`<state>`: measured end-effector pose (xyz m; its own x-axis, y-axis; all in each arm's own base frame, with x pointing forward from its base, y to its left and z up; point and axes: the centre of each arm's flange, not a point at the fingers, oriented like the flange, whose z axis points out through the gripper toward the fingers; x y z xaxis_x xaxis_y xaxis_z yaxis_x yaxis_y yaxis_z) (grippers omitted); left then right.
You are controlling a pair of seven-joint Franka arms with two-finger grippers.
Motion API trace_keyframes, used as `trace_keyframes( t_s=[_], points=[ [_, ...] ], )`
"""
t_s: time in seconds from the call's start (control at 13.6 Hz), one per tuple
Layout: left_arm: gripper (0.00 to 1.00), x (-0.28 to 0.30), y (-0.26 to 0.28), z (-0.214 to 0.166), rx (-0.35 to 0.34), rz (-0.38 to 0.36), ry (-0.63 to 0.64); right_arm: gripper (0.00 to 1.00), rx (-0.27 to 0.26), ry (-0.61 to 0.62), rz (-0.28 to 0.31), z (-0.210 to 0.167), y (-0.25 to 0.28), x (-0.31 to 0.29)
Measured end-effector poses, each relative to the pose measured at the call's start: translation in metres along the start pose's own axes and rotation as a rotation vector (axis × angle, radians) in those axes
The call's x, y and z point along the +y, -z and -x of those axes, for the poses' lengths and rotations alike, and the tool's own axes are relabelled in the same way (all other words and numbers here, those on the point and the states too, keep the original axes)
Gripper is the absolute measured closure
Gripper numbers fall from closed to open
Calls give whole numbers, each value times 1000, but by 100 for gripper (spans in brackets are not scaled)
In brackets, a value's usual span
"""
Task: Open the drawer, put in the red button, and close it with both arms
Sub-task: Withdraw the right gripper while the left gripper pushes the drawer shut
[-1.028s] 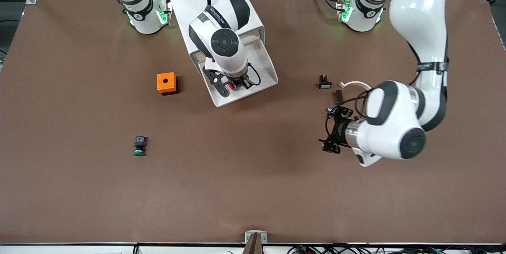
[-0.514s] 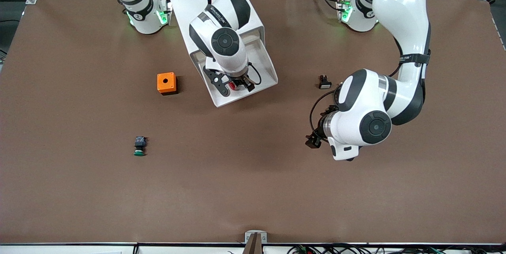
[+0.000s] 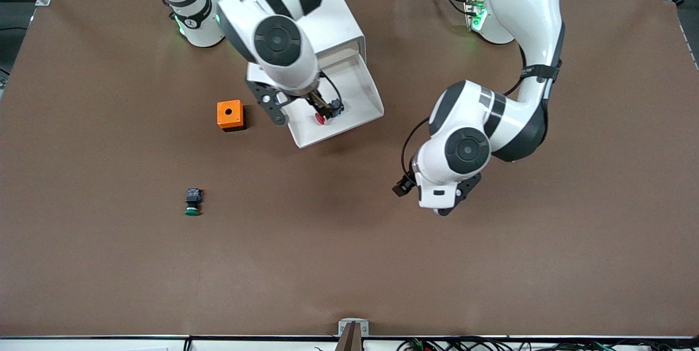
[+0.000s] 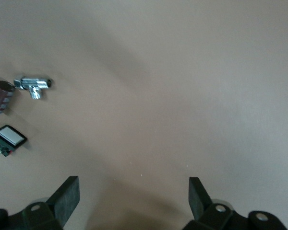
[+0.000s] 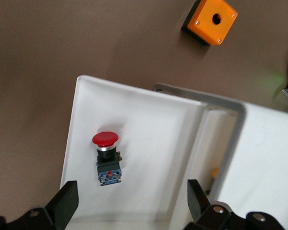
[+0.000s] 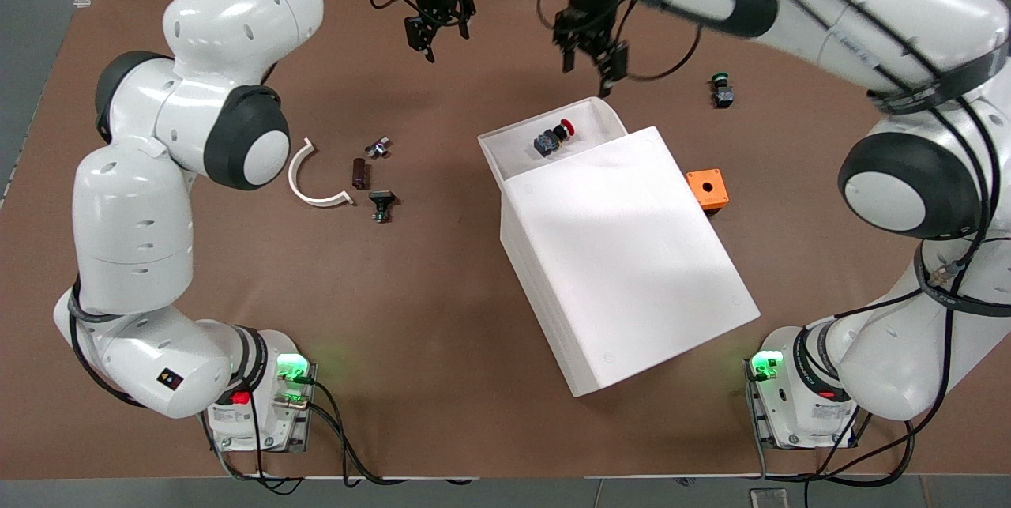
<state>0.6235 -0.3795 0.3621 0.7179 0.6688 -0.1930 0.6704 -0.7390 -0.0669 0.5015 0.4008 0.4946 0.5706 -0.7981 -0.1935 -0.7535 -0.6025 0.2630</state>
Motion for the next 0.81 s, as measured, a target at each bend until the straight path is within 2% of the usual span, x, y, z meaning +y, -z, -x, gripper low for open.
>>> trace_keyframes(
  t_s=[0.29, 0.59, 0.81],
  points=[
    [0, 18, -36, 66, 43, -10, -102, 0, -16, 168, -50, -69, 72, 48],
    [0, 27, -56, 128, 50, -28, -188, 0, 74, 354, -63, -121, 117, 99],
    [0, 32, -76, 157, 57, -32, -230, 0, 75, 477, -61, -163, 133, 135]
  ],
)
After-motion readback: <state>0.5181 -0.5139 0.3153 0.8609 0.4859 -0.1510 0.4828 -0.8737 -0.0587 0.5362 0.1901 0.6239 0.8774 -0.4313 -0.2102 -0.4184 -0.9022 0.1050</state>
